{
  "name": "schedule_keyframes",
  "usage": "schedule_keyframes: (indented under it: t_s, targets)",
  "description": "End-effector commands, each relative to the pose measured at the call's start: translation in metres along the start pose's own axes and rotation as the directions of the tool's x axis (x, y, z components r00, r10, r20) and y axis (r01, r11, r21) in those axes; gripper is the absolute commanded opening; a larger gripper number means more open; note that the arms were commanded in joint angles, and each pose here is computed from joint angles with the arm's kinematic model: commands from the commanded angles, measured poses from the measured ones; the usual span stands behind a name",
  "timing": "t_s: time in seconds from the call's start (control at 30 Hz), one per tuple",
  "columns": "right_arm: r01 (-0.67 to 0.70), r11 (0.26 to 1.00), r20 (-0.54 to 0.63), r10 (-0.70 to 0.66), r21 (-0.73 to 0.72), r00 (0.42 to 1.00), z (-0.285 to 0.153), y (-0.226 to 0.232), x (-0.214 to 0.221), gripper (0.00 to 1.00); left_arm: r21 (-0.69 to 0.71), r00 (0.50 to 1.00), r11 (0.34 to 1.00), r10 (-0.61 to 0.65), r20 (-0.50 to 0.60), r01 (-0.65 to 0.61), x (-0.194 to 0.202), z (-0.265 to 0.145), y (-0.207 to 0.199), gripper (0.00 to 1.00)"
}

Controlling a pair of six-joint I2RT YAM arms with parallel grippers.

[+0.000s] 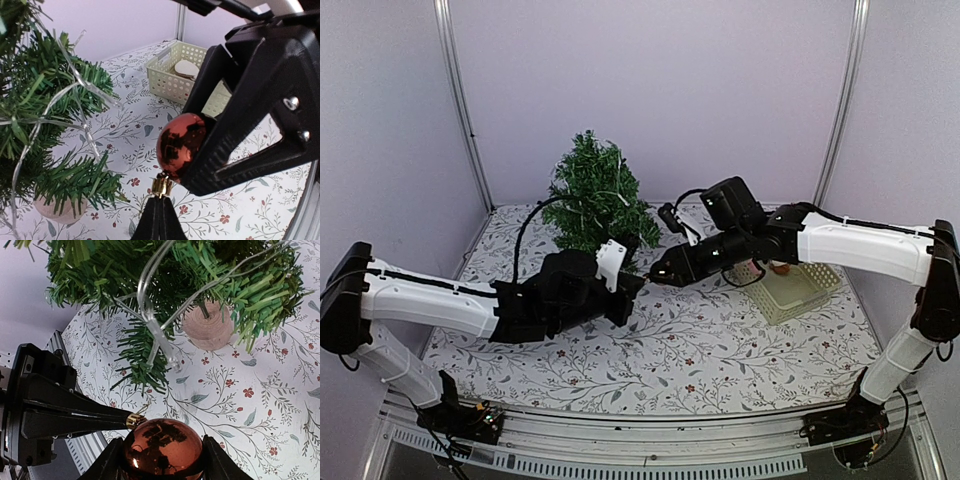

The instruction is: Decorate the small christmas tree

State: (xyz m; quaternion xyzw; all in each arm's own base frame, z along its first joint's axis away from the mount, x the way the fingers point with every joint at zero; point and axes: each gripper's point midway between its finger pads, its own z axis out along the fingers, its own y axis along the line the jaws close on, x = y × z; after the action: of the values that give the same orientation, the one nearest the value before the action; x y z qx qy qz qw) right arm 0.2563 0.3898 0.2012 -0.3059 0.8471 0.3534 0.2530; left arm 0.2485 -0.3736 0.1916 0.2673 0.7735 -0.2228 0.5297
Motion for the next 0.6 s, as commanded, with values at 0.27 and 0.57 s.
schedule_keyframes:
  t_s: [0.27, 0.57]
  targets:
    - [0.015, 1.000, 0.009, -0.015, -0.018, 1.000, 0.011, 0.008, -0.016, 0.38, -0.008, 0.997, 0.998, -0.054, 0.063, 0.055, -0.017, -0.015, 0.013, 0.00]
    - [0.015, 1.000, 0.004, -0.015, -0.014, 1.000, 0.010, 0.007, -0.012, 0.37, -0.014, 0.997, 0.998, -0.057, 0.044, 0.057, -0.014, -0.019, 0.015, 0.25]
